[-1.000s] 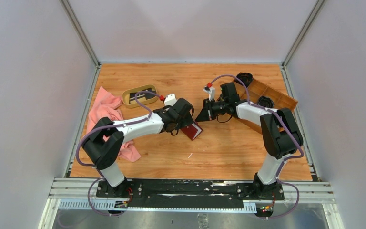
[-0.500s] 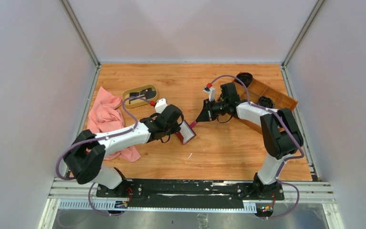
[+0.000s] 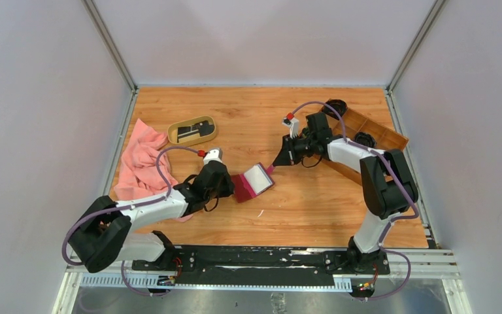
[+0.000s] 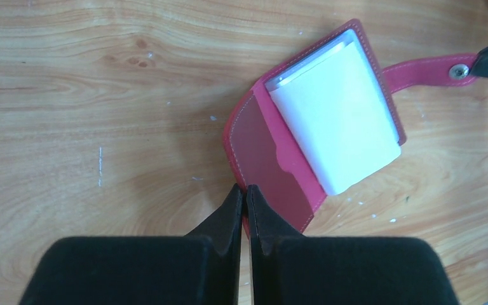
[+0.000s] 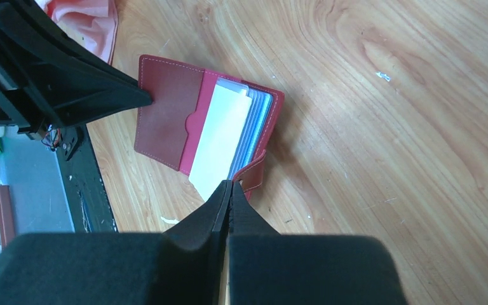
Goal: Put the credit cards into the card holder
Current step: Open the card holder at the center of the board.
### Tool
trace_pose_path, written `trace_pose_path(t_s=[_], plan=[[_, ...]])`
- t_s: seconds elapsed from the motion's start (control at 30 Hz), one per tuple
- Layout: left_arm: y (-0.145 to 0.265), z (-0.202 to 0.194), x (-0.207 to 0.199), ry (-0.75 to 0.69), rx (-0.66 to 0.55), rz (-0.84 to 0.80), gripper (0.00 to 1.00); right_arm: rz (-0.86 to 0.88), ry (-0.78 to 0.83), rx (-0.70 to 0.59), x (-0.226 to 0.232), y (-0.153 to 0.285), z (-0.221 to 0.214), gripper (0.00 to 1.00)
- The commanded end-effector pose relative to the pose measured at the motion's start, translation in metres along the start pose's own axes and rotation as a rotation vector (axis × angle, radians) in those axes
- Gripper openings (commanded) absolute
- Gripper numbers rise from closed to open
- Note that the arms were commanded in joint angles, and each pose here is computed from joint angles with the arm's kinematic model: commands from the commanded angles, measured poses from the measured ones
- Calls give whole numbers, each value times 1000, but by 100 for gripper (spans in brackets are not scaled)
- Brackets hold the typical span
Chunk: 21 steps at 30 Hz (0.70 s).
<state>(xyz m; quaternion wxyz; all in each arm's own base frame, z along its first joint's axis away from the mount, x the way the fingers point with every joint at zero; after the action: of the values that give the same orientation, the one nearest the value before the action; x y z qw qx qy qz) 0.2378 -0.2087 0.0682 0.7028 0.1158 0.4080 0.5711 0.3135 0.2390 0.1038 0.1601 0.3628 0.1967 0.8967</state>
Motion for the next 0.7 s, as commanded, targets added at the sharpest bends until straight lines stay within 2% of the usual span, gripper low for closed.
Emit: trace_pose_path(t_s=[0.0,0.2,0.4,0.53,0.67], plan=[[-6,-3,3,-127,6,-91,1,7,58,-20,4,13,10,0],[-19,-16,24,-175,70,-42,0,170,129,-87,38,30,22,0],[-33,-23,19,-202,133,-55,0,304,194,-137,72,42,29,0],[-35,-21,16,-208,132,-61,0,218,176,-110,55,38,23,0],[-33,-18,15,-214,119,-65,0,0,128,-45,9,37,13,0]])
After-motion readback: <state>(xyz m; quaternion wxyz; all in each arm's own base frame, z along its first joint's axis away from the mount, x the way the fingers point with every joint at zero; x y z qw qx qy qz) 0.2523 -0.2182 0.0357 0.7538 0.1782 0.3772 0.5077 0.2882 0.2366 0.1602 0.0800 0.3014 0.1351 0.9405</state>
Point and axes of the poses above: each gripper's point midway between its finger pads, its own y axis back along the fingers, its own x axis along the line the jaws close on, z = x × y, the point moved 2 cm from there along y, back along the fingers, and after that the axes turned 1 degree about y, right-handed, at the moved point
